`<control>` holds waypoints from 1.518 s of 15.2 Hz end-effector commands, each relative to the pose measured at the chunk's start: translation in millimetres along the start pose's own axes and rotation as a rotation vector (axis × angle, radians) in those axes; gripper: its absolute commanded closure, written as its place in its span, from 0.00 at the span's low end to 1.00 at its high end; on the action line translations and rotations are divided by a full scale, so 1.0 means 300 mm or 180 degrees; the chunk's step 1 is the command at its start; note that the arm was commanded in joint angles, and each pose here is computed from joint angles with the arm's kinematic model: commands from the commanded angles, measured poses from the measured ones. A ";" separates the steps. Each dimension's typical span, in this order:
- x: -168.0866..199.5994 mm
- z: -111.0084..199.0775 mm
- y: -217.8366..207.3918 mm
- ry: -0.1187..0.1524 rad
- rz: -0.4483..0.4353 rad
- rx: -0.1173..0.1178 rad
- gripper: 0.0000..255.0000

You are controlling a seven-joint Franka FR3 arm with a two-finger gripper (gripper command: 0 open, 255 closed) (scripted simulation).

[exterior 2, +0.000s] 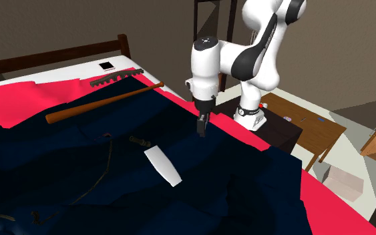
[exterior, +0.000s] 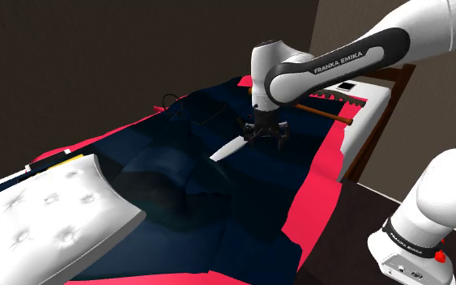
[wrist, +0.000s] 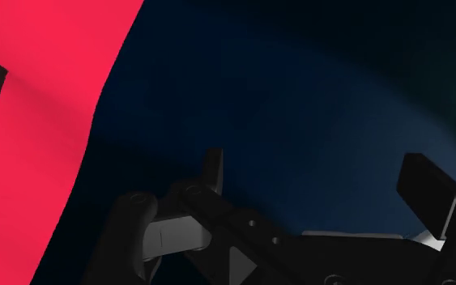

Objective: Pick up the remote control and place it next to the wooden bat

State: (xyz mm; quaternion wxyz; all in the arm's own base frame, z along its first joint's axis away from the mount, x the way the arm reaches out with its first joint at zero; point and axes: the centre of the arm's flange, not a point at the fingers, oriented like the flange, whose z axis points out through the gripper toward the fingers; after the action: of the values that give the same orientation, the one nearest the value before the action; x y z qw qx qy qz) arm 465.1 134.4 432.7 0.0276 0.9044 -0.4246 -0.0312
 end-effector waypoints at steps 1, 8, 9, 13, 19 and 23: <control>0.042 0.017 -0.066 0.0005 0.0285 0.0040 0.00; 0.202 0.100 -0.290 0.0030 0.1202 0.0166 0.00; 0.230 0.111 -0.318 0.0034 0.1333 0.0184 0.00; 0.353 0.153 -0.419 0.0048 0.1857 0.0255 0.00; 0.414 0.240 -0.462 0.0054 0.2080 0.0286 0.00; 0.416 0.302 -0.466 0.0054 0.2080 0.0286 0.00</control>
State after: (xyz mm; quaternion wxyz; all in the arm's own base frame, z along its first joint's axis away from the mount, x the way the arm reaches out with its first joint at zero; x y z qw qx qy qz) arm 644.9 125.8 331.3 0.0000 0.7210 -0.6930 0.0054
